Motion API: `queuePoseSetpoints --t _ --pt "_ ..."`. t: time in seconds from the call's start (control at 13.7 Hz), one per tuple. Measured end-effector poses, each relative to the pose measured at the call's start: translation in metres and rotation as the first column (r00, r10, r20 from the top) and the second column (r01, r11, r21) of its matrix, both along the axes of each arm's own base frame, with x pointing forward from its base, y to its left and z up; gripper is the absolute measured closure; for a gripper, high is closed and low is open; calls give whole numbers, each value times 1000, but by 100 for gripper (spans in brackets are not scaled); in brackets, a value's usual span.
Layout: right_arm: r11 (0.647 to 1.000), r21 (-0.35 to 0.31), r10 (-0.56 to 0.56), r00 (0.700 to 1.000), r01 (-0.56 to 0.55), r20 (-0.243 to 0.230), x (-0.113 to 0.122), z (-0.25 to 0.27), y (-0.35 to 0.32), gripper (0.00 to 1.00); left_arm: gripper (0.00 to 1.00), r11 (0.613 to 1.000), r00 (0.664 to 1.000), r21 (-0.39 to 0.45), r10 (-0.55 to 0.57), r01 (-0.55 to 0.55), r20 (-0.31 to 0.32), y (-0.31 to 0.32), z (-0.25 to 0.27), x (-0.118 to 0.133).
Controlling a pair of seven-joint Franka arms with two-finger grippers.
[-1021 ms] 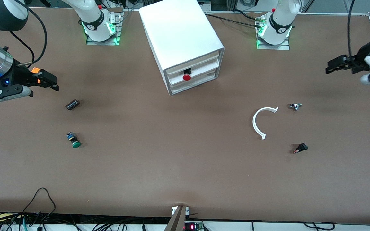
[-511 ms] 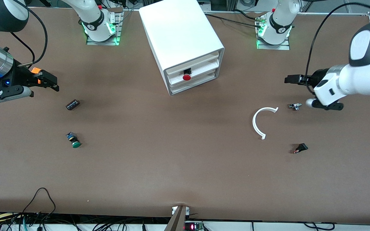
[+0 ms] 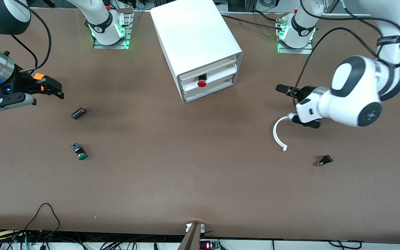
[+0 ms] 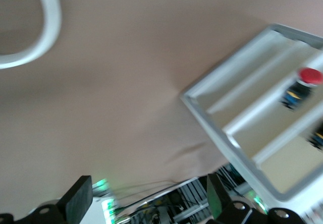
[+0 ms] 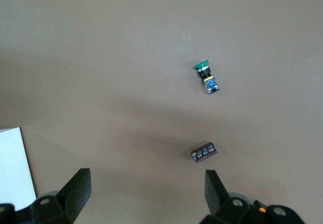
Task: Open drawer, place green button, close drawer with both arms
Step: 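Reach the left gripper to the lower drawer's front handle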
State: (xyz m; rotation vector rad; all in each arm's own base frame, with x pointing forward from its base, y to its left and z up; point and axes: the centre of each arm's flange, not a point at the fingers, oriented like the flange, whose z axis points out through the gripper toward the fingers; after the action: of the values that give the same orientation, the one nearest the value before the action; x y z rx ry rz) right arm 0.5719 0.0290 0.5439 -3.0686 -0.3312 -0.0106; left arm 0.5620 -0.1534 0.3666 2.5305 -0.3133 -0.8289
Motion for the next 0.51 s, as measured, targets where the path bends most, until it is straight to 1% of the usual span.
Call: queuePoseSetpoints --t 0.15,0.22,0.36,0.51 --pt "1000 0 -3 1000 3 0 0 0 -1 0 0 994 999 -104 16 -20 -38 -10 -17 2" --pt "1000 0 -4 1000 4 -1 0 0 -1 0 0 986 999 -164 11 -18 -42 -13 -25 4" --pt "1000 0 -6 1000 6 -1 0 0 -2 0 1 958 1000 -287 -7 3 -14 -22 -47 9" --pt "1000 0 -8 1000 8 -2 0 -1 -2 0 3 915 1000 -404 -9 14 13 -35 -78 10"
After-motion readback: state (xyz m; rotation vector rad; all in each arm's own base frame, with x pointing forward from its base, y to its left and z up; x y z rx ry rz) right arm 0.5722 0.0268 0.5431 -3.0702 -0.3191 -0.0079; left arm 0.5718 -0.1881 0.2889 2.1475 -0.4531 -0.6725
